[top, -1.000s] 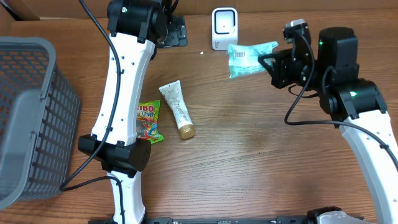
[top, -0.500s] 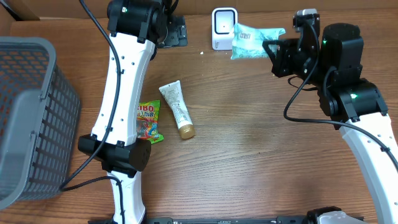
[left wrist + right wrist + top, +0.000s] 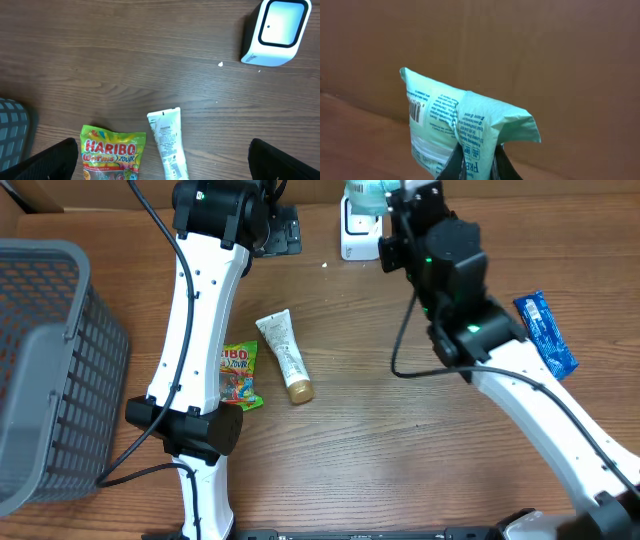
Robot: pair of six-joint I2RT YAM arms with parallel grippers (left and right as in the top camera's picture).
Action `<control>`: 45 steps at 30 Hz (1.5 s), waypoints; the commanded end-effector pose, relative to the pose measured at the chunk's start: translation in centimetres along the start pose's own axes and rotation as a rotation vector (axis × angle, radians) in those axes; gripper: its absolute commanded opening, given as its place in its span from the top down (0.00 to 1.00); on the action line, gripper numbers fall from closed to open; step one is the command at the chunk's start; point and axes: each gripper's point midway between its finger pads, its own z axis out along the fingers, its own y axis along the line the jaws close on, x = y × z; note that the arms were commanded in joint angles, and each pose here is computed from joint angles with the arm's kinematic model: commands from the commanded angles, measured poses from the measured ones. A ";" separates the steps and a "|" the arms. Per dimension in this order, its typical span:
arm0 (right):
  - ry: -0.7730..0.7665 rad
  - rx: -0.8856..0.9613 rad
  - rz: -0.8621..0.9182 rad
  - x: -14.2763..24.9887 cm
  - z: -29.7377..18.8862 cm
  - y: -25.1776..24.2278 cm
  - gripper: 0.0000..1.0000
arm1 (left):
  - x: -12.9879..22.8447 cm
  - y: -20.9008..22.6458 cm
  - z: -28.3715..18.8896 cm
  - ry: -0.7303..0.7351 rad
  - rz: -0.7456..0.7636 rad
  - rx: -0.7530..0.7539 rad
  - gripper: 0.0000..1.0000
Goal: Scan the item barcode
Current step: 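Lift the green pack and hold its barcode under the scanner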
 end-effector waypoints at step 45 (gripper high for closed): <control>0.226 0.284 -1.089 17.8 18.4 -0.6 0.96 | -0.2 0.1 -0.3 -0.011 0.011 -0.006 0.00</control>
